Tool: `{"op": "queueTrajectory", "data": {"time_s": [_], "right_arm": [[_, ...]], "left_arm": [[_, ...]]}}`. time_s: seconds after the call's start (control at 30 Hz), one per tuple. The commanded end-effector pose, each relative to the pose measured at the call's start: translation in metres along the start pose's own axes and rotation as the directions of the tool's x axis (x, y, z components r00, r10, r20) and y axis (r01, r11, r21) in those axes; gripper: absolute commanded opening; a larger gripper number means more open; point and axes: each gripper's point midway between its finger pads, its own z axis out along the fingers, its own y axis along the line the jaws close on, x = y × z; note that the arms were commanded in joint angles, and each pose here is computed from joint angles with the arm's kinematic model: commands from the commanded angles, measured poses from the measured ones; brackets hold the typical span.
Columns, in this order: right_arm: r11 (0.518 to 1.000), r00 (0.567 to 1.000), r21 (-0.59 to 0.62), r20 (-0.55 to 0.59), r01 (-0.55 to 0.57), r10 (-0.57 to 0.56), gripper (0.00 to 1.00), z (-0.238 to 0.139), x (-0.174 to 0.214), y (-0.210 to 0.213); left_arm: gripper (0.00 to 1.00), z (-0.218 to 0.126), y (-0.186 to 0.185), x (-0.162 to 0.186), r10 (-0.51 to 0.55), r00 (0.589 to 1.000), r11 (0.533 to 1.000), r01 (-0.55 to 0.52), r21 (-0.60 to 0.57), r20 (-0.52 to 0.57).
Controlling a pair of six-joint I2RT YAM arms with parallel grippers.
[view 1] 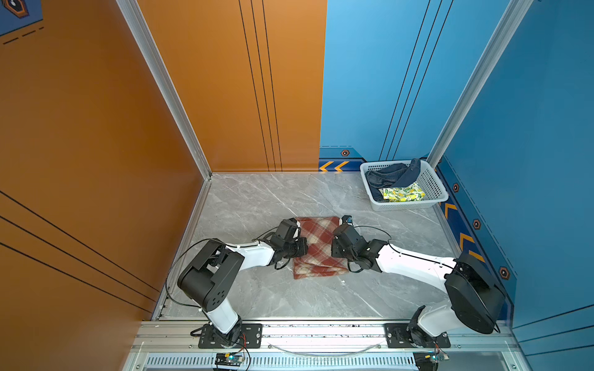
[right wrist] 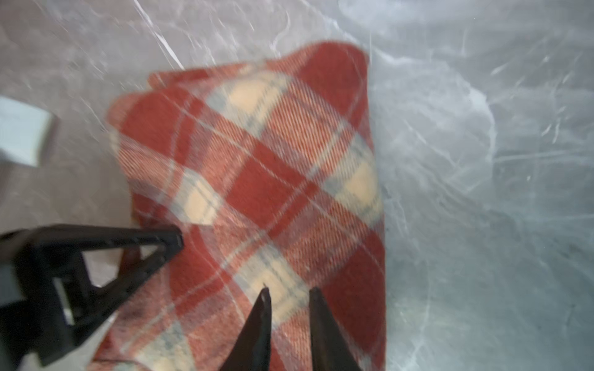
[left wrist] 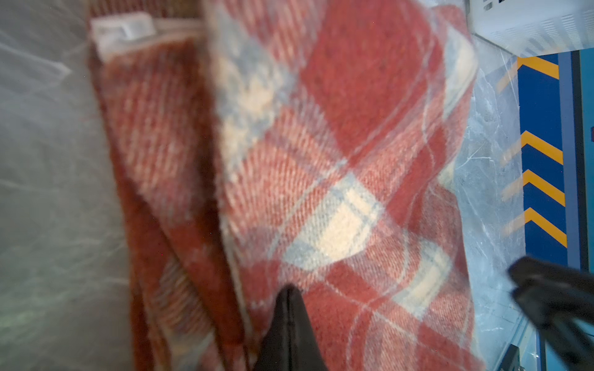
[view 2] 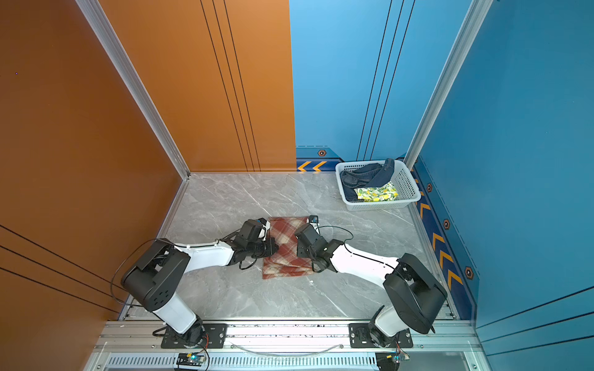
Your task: Fold and stack the skirts
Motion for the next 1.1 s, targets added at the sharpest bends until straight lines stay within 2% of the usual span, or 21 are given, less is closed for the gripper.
{"op": "queueTrajectory", "data": {"time_s": [0.0,0.1,0.33,0.47,0.67,0.8,0.9,1.03,1.07], "right_arm": [[0.998,0.998,0.056,-0.065,-0.014,0.018,0.23,0.01,0.027,-0.015],[0.999,0.997,0.037,-0.075,-0.004,0.007,0.23,0.009,0.029,-0.01],[1.0,0.999,-0.002,0.047,0.005,-0.005,0.27,0.0,-0.046,0.007],[1.0,0.999,0.011,0.039,-0.007,0.006,0.27,0.029,-0.073,0.006],[0.999,0.999,0.003,-0.016,-0.042,0.043,0.27,0.075,-0.07,0.008],[0.999,0.999,-0.001,-0.027,-0.034,0.034,0.28,0.086,-0.075,0.011],[0.999,1.0,-0.022,-0.002,-0.027,0.027,0.32,0.076,-0.097,0.013],[0.999,0.997,-0.035,0.075,0.007,-0.004,0.46,0.036,-0.13,0.012],[0.999,0.996,-0.034,0.085,0.012,-0.01,0.49,0.025,-0.134,0.01]], "left_arm": [[0.0,0.003,0.033,0.021,-0.051,0.997,0.994,0.045,-0.103,-0.061],[0.0,0.003,0.033,0.022,-0.053,0.996,0.994,0.046,-0.104,-0.065],[0.0,0.003,0.033,0.023,-0.054,0.996,0.993,0.046,-0.105,-0.068],[0.0,0.003,0.034,0.023,-0.054,0.996,0.993,0.047,-0.109,-0.068],[0.0,0.0,0.038,0.023,-0.061,0.996,0.991,0.052,-0.122,-0.069],[0.0,-0.004,0.034,0.017,-0.049,0.997,0.991,0.041,-0.124,-0.061],[0.0,-0.009,0.028,0.01,-0.035,0.998,0.992,0.028,-0.119,-0.054],[0.0,-0.028,0.014,-0.009,-0.009,1.0,0.994,0.007,-0.107,-0.013],[0.05,-0.034,0.011,-0.014,-0.001,1.0,0.994,0.001,-0.108,-0.001]]}}
